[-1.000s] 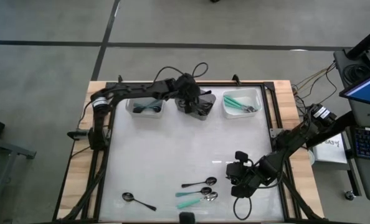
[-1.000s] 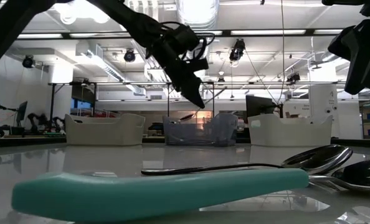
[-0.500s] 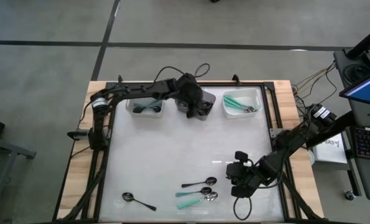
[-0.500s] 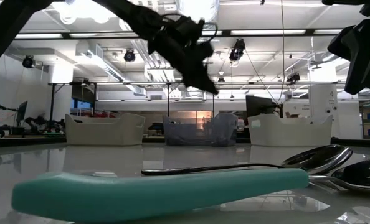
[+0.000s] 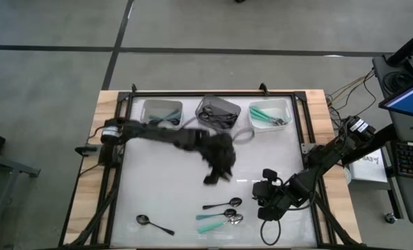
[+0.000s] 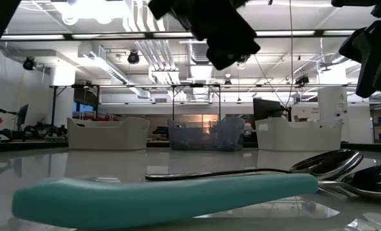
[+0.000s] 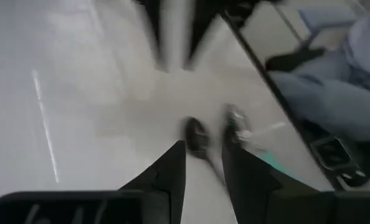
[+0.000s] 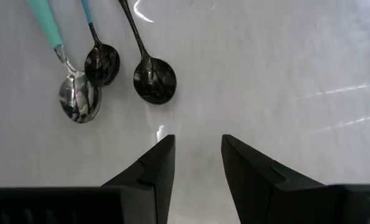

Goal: Sort silverware by color (type)
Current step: Put the blue spoon into the gray bin

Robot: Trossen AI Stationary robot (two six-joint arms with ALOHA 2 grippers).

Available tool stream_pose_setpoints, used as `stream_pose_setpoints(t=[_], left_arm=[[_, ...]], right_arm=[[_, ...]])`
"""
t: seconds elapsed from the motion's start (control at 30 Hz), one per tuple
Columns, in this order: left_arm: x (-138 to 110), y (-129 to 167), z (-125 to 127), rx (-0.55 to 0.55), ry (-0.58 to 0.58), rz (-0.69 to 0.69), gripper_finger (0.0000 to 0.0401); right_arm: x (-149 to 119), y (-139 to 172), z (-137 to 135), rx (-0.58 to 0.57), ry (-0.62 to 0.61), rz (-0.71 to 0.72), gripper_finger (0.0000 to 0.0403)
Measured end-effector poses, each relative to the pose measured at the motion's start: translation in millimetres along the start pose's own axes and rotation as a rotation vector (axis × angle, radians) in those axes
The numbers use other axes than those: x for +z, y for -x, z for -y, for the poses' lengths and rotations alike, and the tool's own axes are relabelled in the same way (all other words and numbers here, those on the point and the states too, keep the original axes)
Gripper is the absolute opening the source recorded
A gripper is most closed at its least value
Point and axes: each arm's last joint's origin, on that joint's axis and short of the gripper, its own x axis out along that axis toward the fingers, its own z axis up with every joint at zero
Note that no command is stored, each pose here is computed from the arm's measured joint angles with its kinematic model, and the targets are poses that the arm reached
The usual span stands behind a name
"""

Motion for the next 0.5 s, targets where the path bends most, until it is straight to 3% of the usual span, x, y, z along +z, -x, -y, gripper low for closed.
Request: stream_pose_setpoints(t=[0.27, 0.4, 0.5], left_arm=[[-18.0, -45.9, 86.3, 0.151, 0.005, -0.180, 0.0087], [-29.1, -65.7, 107.9, 0.234, 0.080, -0.203, 0.0087], [-39.2, -81.7, 119.3, 0.232, 0.145, -0.228, 0.0087]], right_arm=[[-1.6, 0.3, -1.4, 0.033, -0.037, -0.039, 0.0123], [-1.6, 0.3, -1.5, 0.034, -0.042, -0.039, 0.0123], [-1.5, 0.3, -1.6, 0.035, -0.059, -0.040, 0.0123]])
